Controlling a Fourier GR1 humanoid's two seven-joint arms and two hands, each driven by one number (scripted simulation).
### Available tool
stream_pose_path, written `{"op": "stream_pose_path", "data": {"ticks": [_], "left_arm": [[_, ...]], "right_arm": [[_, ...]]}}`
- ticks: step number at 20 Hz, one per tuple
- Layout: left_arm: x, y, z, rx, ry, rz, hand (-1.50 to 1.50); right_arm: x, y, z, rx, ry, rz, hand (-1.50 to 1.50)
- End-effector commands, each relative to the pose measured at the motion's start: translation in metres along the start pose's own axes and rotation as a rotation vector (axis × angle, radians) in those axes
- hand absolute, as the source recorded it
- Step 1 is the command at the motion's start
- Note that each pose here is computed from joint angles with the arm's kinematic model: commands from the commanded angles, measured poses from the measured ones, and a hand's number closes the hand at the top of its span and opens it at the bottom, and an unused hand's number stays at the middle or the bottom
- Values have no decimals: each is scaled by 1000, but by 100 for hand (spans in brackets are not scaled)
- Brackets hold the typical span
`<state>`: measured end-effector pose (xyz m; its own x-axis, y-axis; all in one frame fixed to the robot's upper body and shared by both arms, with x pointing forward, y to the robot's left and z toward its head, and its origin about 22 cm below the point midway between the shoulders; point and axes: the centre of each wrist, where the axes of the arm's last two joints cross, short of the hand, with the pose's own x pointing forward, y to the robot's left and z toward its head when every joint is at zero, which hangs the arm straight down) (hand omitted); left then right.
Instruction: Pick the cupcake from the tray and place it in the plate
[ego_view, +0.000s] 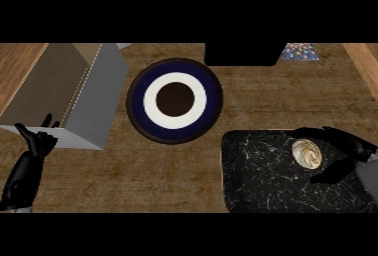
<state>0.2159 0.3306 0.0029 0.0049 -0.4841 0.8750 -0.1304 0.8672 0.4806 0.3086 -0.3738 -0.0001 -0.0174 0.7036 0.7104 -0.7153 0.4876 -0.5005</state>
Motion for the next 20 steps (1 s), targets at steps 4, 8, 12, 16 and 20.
{"op": "stream_pose_path", "data": {"ticks": [4,8,12,16,20], "left_arm": [[0,-1,-11,-20,38,14,0],[3,4,-2,-14,39,8,0],[18,-6,-11,-51,-19,19,0],[13,-10,-19,-96,-56,26,0],[14,-19,-19,-107,-56,16,0]], "right_arm": [[-12,14,-21,-20,-65,-39,150],[3,-12,-5,-25,-71,-2,150],[28,-33,-50,-187,-28,172,150],[52,-65,-54,-344,13,314,150],[59,-76,-60,-510,18,358,150]]}}
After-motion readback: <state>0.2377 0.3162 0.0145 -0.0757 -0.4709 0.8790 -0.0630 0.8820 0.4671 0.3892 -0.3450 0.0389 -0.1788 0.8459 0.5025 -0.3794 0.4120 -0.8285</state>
